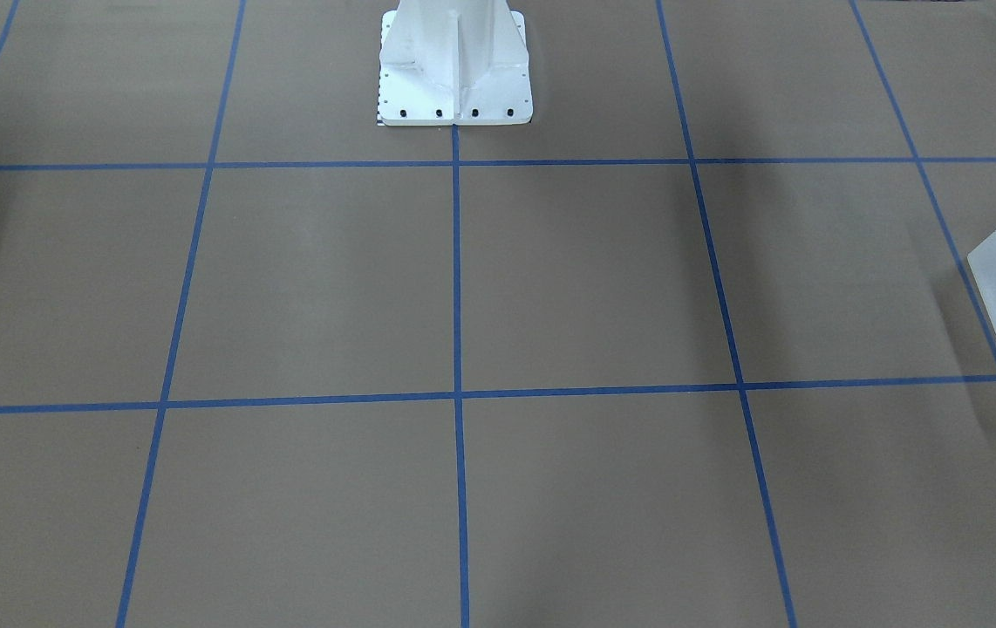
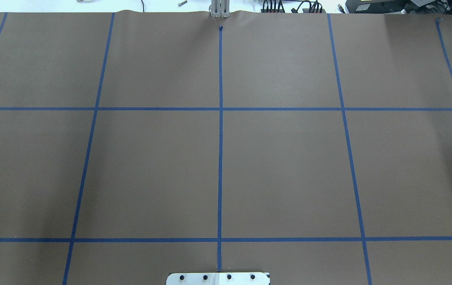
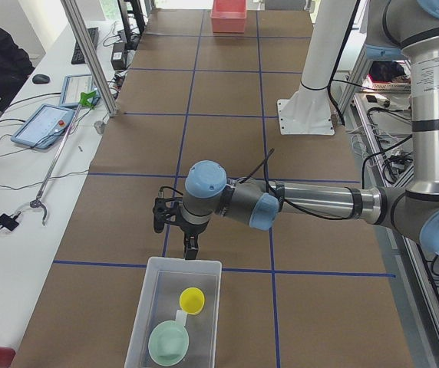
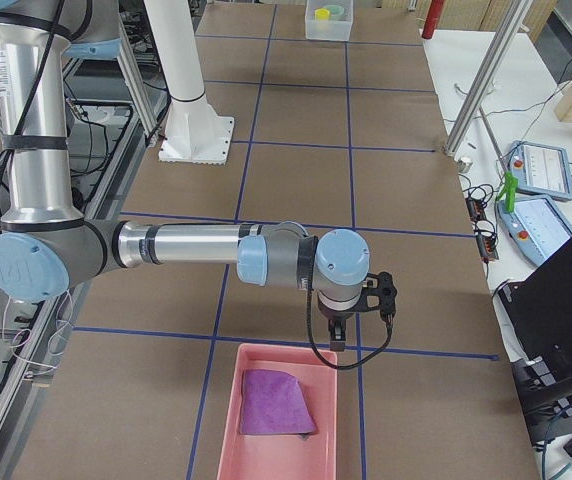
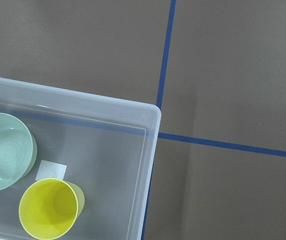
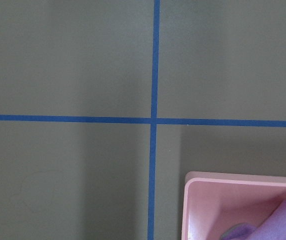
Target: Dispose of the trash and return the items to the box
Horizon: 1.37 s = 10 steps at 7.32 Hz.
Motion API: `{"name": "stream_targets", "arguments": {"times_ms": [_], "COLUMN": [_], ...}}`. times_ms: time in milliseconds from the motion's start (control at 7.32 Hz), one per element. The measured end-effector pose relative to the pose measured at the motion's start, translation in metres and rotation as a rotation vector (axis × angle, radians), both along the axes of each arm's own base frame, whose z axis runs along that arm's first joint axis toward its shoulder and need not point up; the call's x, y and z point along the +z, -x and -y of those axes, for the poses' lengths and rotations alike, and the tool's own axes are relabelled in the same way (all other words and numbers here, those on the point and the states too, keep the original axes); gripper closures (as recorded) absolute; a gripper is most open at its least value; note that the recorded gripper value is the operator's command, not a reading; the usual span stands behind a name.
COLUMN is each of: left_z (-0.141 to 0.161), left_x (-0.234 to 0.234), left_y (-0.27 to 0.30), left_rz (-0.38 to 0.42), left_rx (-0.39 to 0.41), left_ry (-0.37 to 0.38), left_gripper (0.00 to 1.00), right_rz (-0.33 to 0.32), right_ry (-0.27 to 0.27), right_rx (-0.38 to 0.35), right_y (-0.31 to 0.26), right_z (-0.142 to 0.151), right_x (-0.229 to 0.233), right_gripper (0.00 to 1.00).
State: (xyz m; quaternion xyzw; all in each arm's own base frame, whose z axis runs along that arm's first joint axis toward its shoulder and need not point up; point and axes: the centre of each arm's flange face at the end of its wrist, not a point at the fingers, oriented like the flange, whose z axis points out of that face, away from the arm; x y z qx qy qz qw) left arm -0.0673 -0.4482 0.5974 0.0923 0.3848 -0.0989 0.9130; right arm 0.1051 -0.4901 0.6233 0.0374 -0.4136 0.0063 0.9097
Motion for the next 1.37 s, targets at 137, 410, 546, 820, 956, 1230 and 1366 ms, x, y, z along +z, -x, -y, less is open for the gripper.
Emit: {"name": "stream_targets", "arguments": {"times_ms": [137,410,546,820,956,1230,1366], "left_z": [0.0,0.002,0.003,0.003,0.003,0.002,0.002], "left_x": [0.002,0.004,0.004,0.004,0.003,0.004,0.005], "left_y": [0.0,0.004,0.005,0.006,0.006,0.005,0.005], "left_rz": [0.008,0.053,0.07,0.083,0.081,0.077,0.077], "left_rx": [0.005,-0.001,-0.002,-0.004,-0.003,-0.001,-0.001], "left_ry": [-0.002,-0.017,-0.024,-0.029,-0.028,-0.023,-0.02], "left_gripper": [0.02,0.02,0.02,0.02,0.02,0.02,0.02], "right_rz": [0.005,-0.001,-0.033,-0.131,-0.149,-0.157,-0.157], "right_ry": [0.001,0.014,0.028,0.043,0.042,0.039,0.036], "right_rx": [-0.006,-0.013,-0.017,-0.027,-0.028,-0.029,-0.028], "right_y": [0.004,0.007,0.006,0.004,0.003,0.003,0.003], "right_z": [0.001,-0.004,-0.008,-0.012,-0.012,-0.011,-0.011], "right_x": [0.0,0.007,0.015,0.025,0.025,0.023,0.022], "right_gripper": [0.0,0.0,0.0,0.0,0.0,0.0,0.0]}}
